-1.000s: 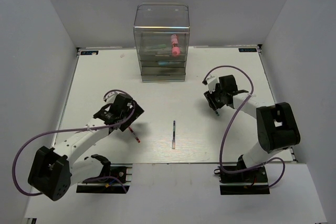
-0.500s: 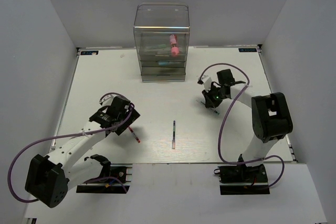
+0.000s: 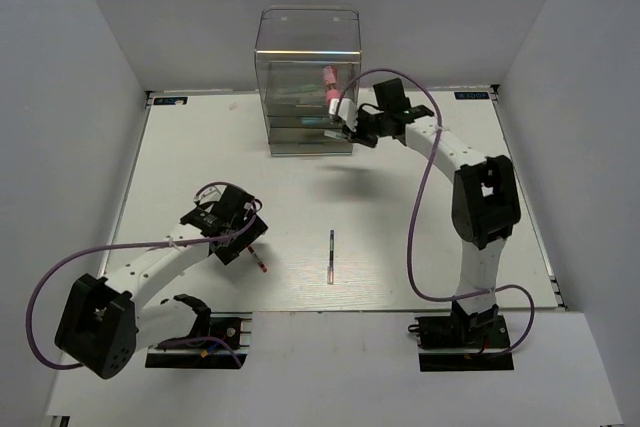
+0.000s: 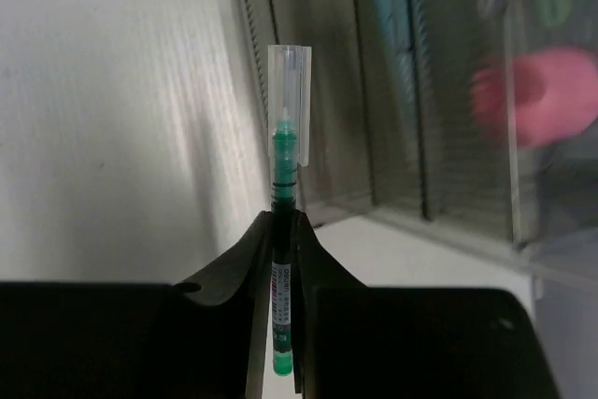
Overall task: Sort the stationery into containers
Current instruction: Pick up the pen from the center of the board, then place the pen in the drawer, then pick up the pen from the center of the board.
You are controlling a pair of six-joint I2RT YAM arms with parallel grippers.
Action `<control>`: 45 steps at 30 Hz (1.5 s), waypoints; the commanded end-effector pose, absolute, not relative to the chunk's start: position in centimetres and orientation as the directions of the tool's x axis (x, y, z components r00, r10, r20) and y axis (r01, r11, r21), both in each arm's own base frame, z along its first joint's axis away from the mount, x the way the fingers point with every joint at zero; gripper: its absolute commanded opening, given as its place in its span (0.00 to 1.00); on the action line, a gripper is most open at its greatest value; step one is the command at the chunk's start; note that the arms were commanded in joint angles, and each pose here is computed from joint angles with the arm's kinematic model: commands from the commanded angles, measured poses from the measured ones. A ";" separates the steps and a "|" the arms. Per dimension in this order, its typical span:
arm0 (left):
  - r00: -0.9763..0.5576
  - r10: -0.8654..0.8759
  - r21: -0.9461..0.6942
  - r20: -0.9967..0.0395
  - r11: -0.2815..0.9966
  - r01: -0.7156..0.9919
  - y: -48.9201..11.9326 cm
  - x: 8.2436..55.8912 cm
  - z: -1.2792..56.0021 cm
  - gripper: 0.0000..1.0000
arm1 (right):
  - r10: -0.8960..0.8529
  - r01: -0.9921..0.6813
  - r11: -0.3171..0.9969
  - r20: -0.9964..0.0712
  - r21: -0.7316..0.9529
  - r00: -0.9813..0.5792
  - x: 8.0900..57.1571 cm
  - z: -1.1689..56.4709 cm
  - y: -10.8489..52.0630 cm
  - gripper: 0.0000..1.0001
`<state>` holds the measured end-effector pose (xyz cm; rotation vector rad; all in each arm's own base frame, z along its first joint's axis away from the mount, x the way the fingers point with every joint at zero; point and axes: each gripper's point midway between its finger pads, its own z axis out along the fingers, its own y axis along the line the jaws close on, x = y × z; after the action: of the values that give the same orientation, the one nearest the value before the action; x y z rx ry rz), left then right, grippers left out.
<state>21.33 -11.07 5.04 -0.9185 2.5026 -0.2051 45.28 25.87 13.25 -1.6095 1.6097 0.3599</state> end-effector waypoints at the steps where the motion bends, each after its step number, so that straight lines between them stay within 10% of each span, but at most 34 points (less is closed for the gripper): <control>1: -0.668 -0.643 -0.295 -0.374 0.766 -0.572 -11.3 21.4 5.6 0.92 | -0.688 -0.863 0.074 -0.652 -0.500 0.319 48.3 16.2 28.5 0.00; 16: -0.709 -0.617 -0.234 -0.342 0.787 -0.572 -11.6 21.3 3.8 0.91 | -0.651 -0.756 -0.015 -0.567 -0.655 0.505 53.3 13.0 36.8 0.01; 23: -0.715 -0.615 -0.228 -0.332 0.788 -0.572 -11.6 20.9 3.3 0.87 | -0.669 -0.743 -0.004 -0.550 -0.670 0.500 54.3 12.6 37.0 0.39; 41: -0.771 -0.581 -0.107 -0.261 0.811 -0.575 -11.7 20.1 0.7 0.42 | -0.487 -0.921 0.087 -0.823 -0.380 0.293 37.8 16.1 32.1 0.48; 44: -0.774 -0.575 -0.114 -0.266 0.816 -0.567 -11.9 20.5 0.8 0.25 | -0.490 -0.927 0.156 -0.841 -0.341 0.227 36.8 16.3 30.8 0.61; 45: -0.779 -0.569 -0.124 -0.263 0.821 -0.558 -12.2 20.7 1.0 0.20 | -0.479 -0.940 0.239 -0.872 -0.243 0.104 36.6 15.7 30.2 0.90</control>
<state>20.81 -11.85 1.25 -0.8845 2.6896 -0.0549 36.98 30.49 14.80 -1.5423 1.4291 0.5136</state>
